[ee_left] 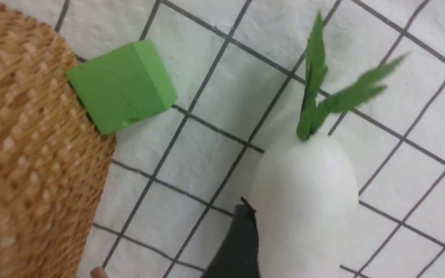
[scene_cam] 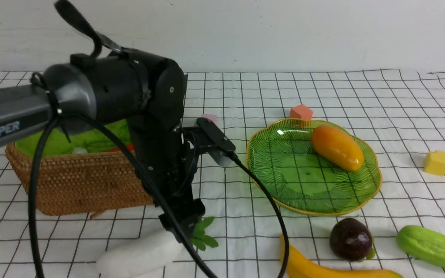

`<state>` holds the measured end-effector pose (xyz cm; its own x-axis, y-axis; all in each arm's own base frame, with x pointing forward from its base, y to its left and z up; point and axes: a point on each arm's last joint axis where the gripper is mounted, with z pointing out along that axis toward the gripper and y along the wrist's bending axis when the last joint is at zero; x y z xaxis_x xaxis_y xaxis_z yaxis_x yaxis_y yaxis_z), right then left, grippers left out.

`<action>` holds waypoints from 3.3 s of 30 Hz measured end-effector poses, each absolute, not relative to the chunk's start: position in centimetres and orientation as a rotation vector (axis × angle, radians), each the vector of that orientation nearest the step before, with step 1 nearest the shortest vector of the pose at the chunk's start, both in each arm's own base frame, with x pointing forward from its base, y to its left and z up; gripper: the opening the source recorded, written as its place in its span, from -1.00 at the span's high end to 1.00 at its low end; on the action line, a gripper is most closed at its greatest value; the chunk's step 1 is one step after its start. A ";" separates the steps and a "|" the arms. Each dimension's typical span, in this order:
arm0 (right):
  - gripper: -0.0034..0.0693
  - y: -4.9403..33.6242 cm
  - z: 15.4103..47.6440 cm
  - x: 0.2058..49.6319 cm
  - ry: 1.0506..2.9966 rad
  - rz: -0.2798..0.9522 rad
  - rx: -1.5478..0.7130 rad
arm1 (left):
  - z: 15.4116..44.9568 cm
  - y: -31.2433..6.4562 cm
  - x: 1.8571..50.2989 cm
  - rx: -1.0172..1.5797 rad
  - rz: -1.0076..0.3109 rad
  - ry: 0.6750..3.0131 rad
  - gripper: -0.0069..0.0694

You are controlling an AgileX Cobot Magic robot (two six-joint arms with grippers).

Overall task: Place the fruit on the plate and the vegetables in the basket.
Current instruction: Take a daikon with your left arm and place it on the basket on the left, then take a chayote with your right arm and place it on the basket on the left.

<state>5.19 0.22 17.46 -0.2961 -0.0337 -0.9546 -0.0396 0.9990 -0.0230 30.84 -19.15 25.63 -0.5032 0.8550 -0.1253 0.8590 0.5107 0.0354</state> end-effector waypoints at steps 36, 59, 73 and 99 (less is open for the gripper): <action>0.24 0.2 17.5 5.2 1.872 0.006 -0.053 | 32.7 -14.5 28.1 1.435 0.227 2.384 -0.40; 0.24 0.2 17.5 5.2 1.872 0.006 -0.053 | 28.1 -5.9 37.0 1.085 0.479 2.374 -0.88; 0.23 0.2 17.5 5.2 1.872 0.006 -0.053 | 45.4 -4.4 20.4 0.583 0.077 2.041 -0.42; 0.23 0.2 17.5 5.2 1.872 0.006 -0.053 | 33.2 -0.7 0.7 -0.101 -0.409 2.065 0.85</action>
<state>5.19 0.22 17.46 -0.2961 -0.0338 -0.9546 -0.0396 0.9989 -0.0231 0.68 -0.71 33.20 -0.5077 -0.2376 -0.8281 0.0962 0.9396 -0.3286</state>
